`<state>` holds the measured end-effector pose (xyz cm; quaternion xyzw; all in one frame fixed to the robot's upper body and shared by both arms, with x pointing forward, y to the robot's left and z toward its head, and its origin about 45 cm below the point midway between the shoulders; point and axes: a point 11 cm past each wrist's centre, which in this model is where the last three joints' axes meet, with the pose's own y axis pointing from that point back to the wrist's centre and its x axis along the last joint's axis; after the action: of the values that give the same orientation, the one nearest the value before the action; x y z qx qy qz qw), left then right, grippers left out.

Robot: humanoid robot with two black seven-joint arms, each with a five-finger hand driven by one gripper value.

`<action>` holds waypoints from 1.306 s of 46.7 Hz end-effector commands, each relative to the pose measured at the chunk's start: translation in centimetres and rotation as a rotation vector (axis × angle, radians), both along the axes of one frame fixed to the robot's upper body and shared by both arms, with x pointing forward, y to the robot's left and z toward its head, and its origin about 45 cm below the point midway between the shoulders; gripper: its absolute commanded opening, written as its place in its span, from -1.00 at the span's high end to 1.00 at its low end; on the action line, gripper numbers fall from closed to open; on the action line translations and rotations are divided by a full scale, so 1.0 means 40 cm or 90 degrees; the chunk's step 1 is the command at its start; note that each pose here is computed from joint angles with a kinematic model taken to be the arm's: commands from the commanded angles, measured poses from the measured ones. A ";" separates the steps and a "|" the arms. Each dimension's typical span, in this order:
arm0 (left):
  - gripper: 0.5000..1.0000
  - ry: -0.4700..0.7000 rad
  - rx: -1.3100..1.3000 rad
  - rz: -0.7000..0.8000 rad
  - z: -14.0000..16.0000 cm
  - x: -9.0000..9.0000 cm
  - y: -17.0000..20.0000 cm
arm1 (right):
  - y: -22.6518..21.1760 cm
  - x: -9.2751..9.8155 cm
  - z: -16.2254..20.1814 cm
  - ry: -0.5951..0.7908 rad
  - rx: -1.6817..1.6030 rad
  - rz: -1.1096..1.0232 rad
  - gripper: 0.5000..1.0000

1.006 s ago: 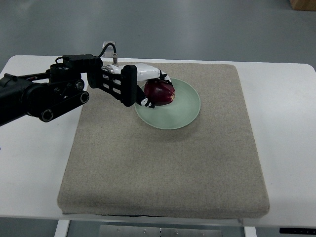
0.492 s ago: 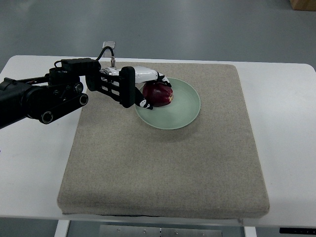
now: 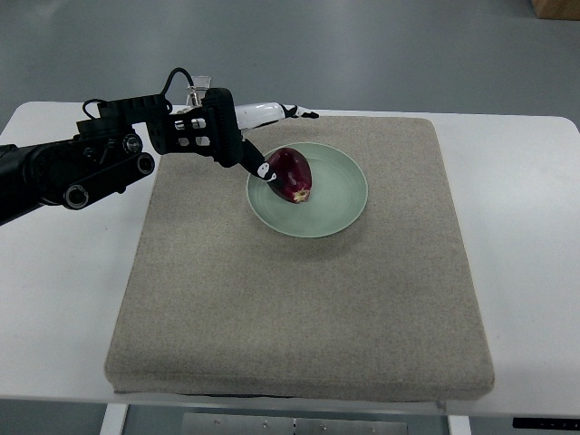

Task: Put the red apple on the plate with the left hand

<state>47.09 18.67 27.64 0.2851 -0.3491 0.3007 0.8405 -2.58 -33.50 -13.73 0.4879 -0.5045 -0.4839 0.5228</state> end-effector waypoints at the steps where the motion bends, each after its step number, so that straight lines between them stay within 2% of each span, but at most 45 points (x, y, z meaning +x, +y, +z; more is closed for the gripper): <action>1: -0.99 0.025 -0.070 0.054 0.021 0.017 0.045 | 0.000 0.000 0.000 0.000 0.000 0.000 -0.73; 10: -0.99 0.071 -0.250 0.214 0.057 0.080 0.170 | 0.000 0.000 0.000 0.000 0.000 0.000 -0.73; 16: -0.99 0.100 -0.344 0.275 0.064 0.096 0.223 | 0.000 0.000 0.000 0.000 0.000 0.000 -0.73; 25: -0.99 0.164 -0.469 0.296 0.081 0.093 0.286 | 0.000 0.000 0.000 0.000 0.000 0.000 -0.73; 36: -0.99 0.256 -0.613 0.265 0.102 0.089 0.348 | 0.000 0.000 0.000 0.000 0.000 0.000 -0.73; 42: -0.99 0.325 -0.694 0.264 0.089 0.077 0.377 | 0.000 0.000 0.000 0.000 0.000 0.000 -0.72; 50: -0.99 0.406 -0.796 0.322 0.036 0.061 0.423 | 0.000 0.000 0.000 0.000 0.000 0.000 -0.73; 61: -0.99 0.436 -0.848 0.329 0.003 0.045 0.432 | 0.000 0.000 0.000 0.000 0.000 0.000 -0.73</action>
<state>48.93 36.00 27.89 -0.1292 0.2579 0.5284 0.7985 -2.59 -33.50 -13.73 0.4878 -0.5044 -0.4840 0.5228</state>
